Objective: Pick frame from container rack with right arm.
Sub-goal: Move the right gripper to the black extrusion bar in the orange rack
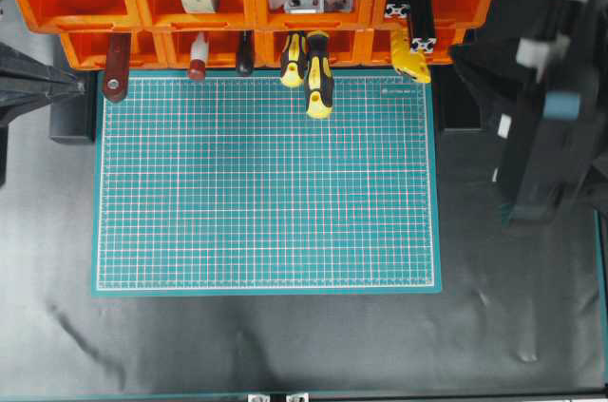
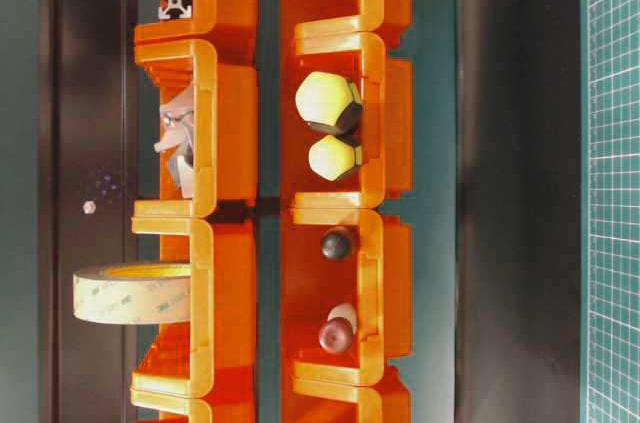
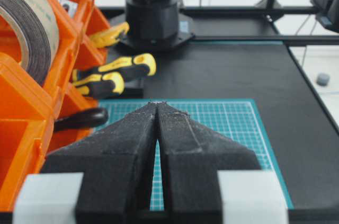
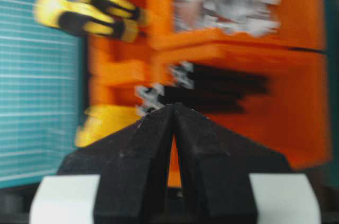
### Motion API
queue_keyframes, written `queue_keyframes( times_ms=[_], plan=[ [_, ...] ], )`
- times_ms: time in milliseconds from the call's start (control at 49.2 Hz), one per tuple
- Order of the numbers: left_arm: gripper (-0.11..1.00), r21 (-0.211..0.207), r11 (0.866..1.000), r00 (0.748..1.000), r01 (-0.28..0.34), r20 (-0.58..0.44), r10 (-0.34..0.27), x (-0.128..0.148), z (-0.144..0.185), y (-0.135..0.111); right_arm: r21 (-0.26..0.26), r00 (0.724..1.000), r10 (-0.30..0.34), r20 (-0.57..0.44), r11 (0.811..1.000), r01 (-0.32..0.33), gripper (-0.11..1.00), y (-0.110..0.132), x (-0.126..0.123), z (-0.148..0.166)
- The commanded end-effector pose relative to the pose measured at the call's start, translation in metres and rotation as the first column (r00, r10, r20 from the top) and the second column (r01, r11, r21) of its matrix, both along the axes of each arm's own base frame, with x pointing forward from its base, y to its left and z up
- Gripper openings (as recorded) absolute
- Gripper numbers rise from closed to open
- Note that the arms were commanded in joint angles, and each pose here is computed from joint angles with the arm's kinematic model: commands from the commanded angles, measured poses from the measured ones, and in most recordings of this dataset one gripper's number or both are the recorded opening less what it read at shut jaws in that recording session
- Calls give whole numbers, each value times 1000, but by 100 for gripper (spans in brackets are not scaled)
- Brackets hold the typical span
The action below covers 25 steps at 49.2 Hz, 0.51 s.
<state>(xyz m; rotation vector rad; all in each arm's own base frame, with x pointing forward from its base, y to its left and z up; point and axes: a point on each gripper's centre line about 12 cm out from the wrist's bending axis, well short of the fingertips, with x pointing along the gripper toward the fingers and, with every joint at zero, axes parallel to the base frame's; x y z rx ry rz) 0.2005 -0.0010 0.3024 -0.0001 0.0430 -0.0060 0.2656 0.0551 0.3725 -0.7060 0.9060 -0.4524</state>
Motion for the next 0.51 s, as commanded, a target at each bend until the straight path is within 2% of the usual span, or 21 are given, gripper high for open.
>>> queue_keyframes(
  times_ms=[0, 81, 183, 264, 345, 488],
  plan=[
    [0, 0, 1000, 1000, 2, 31, -2, 2, 12, 0, -153, 1000, -20, 5, 988, 21, 0, 10, -1, -1],
    [0, 0, 1000, 999, 0, 32, 0, 2, 13, 0, -211, 999, -35, -8, 977, 32, 1, 15, 0, -4],
    [0, 1, 1000, 999, -1, 32, 1, 2, 13, 0, -228, 999, -41, -18, 973, 36, 2, 18, 2, -6],
    [0, 1, 1000, 999, -3, 40, 3, 1, 15, 1, -233, 999, -40, -23, 972, 34, 8, 19, 3, -9],
    [0, 1, 1000, 999, -4, 48, 4, -1, 17, 1, -241, 999, -39, -35, 970, 29, 19, 20, 5, -12],
    [0, 1, 1000, 999, -3, 51, 3, -5, 19, 1, -255, 998, -31, -50, 967, 18, 54, 22, 8, -22]
  ],
)
